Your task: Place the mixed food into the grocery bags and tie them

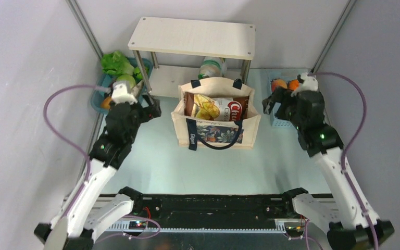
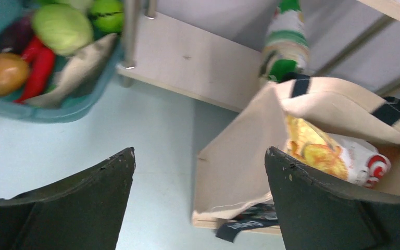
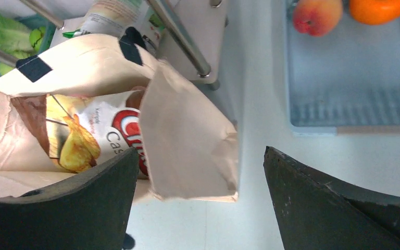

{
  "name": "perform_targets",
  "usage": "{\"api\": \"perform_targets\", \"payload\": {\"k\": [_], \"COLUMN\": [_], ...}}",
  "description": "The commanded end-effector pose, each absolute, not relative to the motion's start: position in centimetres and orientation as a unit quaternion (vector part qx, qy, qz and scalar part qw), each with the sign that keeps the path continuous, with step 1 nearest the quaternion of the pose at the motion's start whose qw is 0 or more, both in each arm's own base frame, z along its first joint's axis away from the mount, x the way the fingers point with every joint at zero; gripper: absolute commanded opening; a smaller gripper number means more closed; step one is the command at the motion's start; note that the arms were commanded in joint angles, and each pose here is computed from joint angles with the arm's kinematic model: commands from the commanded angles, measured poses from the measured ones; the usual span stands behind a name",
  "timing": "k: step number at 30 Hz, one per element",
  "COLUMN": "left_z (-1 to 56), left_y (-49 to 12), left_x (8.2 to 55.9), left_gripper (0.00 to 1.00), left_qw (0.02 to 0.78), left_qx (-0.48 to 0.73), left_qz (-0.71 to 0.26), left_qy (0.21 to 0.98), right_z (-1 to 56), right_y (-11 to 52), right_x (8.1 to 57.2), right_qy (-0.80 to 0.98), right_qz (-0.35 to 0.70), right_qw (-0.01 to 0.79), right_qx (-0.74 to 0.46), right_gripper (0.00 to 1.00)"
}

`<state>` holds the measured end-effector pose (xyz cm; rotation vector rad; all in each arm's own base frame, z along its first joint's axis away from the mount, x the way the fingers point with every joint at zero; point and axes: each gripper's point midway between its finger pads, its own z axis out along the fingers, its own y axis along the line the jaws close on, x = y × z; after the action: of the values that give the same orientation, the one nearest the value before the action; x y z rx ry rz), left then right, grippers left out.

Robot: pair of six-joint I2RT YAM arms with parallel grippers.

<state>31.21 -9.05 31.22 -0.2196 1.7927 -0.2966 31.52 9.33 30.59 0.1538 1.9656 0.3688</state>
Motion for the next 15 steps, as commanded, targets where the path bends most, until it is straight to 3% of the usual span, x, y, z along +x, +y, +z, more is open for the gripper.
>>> {"api": "perform_targets", "payload": {"k": [1, 6, 9, 15], "left_z": [29.4, 25.1, 20.9, 18.5], "left_y": [-2.8, 1.5, 2.3, 2.6], "left_x": [29.7, 28.9, 28.4, 27.9], "left_gripper": [0.99, 1.00, 1.00, 1.00], "left_qw": [0.656, 0.679, 0.689, 0.741], "left_qx": [-0.185, -0.244, -0.218, -0.159], "left_qz": [-0.024, 0.041, 0.076, 0.091], "left_qy": [0.732, 0.691, 0.687, 0.646], "right_z": [31.4, 27.2, 24.6, 18.3], "right_y": [6.0, 4.4, 3.3, 2.1], "right_x": [31.1, 30.4, 30.8, 32.2], "right_qy": [0.769, 0.760, 0.741, 0.703], "right_qz": [0.124, 0.072, 0.030, 0.027], "right_qw": [0.616, 0.644, 0.670, 0.710], "right_qx": [0.115, 0.060, 0.035, 0.024], "right_gripper": [0.92, 0.93, 0.93, 0.87]}}
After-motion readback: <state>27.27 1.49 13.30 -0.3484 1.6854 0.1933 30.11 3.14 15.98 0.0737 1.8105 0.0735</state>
